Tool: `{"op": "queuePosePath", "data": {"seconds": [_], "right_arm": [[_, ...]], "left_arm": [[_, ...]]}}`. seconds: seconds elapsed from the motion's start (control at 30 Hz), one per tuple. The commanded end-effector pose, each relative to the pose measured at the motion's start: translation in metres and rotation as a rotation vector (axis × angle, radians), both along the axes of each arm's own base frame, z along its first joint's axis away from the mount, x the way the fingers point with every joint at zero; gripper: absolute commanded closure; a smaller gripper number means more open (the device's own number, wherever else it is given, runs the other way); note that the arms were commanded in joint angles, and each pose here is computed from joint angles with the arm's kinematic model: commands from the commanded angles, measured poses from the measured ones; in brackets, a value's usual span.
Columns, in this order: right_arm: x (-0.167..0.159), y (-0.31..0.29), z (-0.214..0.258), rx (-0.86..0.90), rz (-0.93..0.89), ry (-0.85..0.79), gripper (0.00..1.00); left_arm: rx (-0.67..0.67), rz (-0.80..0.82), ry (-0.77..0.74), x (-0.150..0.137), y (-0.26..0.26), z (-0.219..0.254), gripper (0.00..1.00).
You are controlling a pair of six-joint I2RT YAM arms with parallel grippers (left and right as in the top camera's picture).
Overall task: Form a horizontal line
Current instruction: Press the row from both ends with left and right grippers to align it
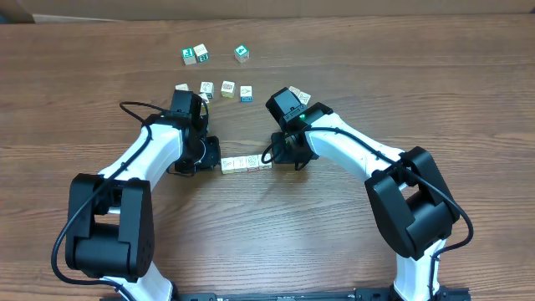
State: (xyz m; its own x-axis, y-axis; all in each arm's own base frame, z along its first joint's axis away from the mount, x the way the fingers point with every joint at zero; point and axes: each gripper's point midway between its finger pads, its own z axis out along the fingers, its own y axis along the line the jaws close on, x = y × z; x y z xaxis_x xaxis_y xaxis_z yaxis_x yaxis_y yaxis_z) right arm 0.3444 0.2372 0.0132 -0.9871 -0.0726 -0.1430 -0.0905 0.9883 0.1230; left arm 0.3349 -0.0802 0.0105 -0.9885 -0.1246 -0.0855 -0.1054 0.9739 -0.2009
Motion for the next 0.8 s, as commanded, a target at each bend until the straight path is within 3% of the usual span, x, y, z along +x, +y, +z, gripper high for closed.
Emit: {"op": "queuePosePath", "data": {"seconds": [0.0,0.77], "right_arm": [[-0.004,0.004,-0.004,0.019,0.008,0.018,0.96],[-0.006,0.018,-0.002,0.093,0.020,0.039,0.96]], "left_arm": [[-0.012,-0.005,-0.025,0.001,-0.003,0.008,0.96],[-0.010,-0.037,-0.035,-0.001,-0.013,0.003,0.96]]}}
